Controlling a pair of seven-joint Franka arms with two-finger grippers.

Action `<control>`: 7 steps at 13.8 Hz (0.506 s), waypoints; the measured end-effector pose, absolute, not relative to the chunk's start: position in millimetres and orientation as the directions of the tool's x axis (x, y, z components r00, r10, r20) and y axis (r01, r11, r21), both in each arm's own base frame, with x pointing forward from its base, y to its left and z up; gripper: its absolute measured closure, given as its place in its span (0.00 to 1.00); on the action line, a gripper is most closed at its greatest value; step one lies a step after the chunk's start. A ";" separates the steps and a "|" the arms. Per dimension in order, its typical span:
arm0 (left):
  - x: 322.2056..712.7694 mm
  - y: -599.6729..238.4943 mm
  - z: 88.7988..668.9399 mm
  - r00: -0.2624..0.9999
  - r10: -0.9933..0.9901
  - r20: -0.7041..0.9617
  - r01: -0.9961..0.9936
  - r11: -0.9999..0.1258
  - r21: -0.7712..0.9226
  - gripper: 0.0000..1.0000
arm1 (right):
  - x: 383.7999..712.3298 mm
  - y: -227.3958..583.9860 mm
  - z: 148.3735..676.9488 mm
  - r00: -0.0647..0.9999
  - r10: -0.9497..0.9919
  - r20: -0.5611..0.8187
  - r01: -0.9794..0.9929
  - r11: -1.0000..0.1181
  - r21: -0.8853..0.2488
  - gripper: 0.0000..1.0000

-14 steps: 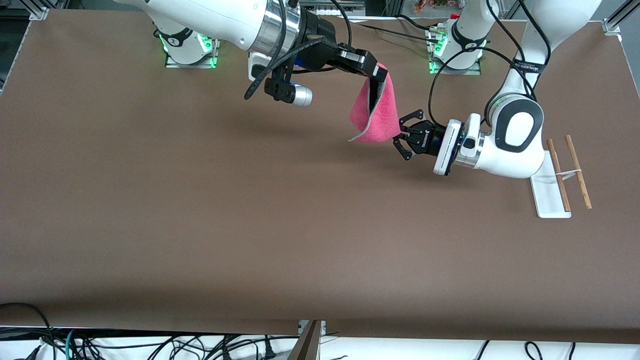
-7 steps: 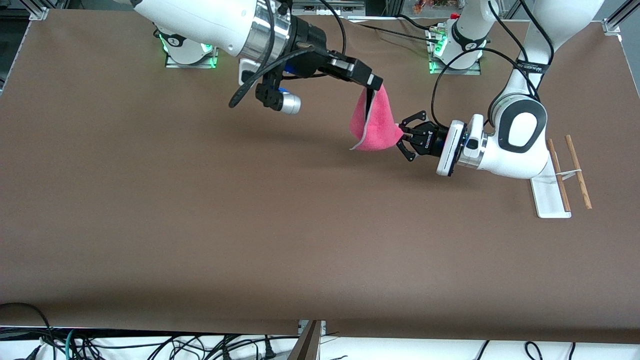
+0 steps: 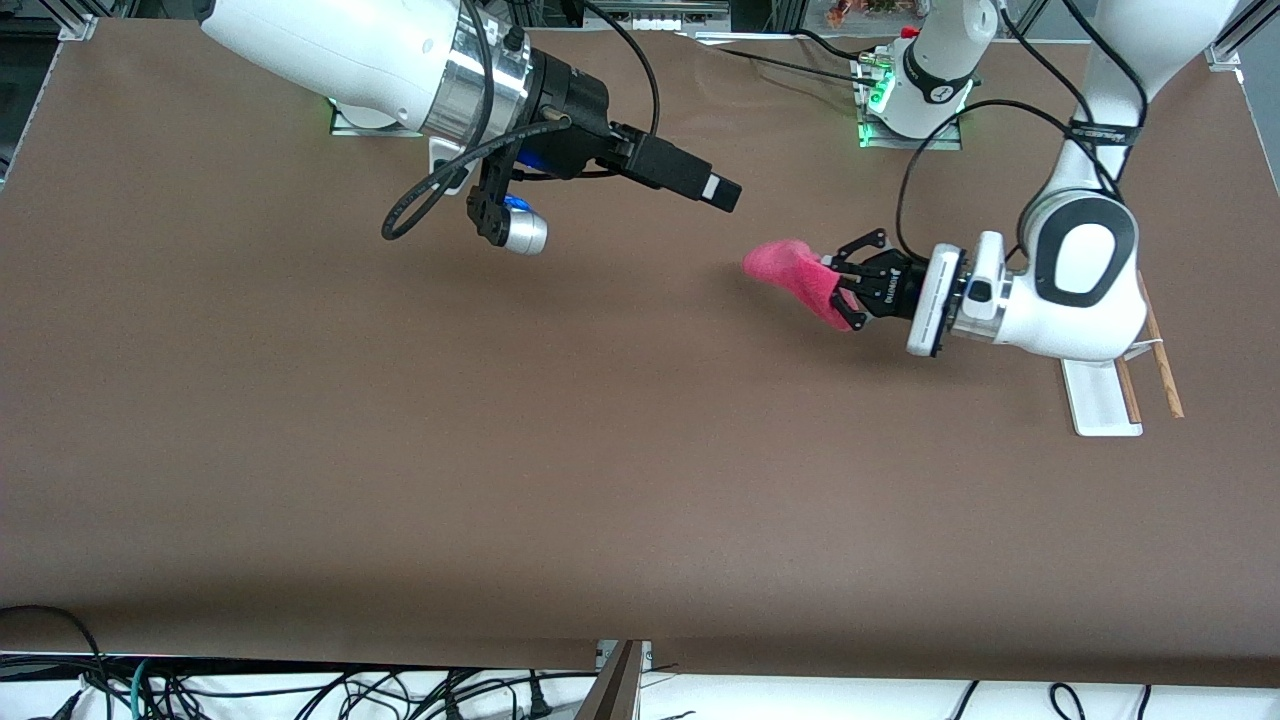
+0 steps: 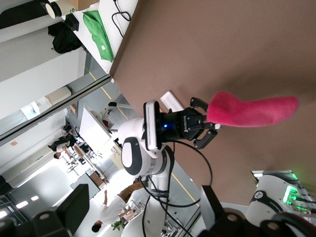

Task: Pass towel and hang on rack
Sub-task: 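Carry the towel to the rack with the left gripper while the right withdraws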

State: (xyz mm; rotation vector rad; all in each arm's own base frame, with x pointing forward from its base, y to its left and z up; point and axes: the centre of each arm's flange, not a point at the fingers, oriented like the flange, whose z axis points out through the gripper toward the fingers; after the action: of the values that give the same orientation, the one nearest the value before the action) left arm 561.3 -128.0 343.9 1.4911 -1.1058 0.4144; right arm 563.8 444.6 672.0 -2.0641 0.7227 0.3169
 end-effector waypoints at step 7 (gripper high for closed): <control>571.8 12.5 401.4 0.418 -0.770 0.483 -0.767 -0.014 0.642 0.98 | 581.4 315.7 656.4 0.958 -0.191 -0.213 -0.283 -0.738 -0.613 0.00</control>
State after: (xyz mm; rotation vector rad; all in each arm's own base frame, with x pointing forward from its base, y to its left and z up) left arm 571.8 12.5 401.4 1.7608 -1.3341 -0.0037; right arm 581.4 315.7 656.4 -2.4211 0.3321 0.1771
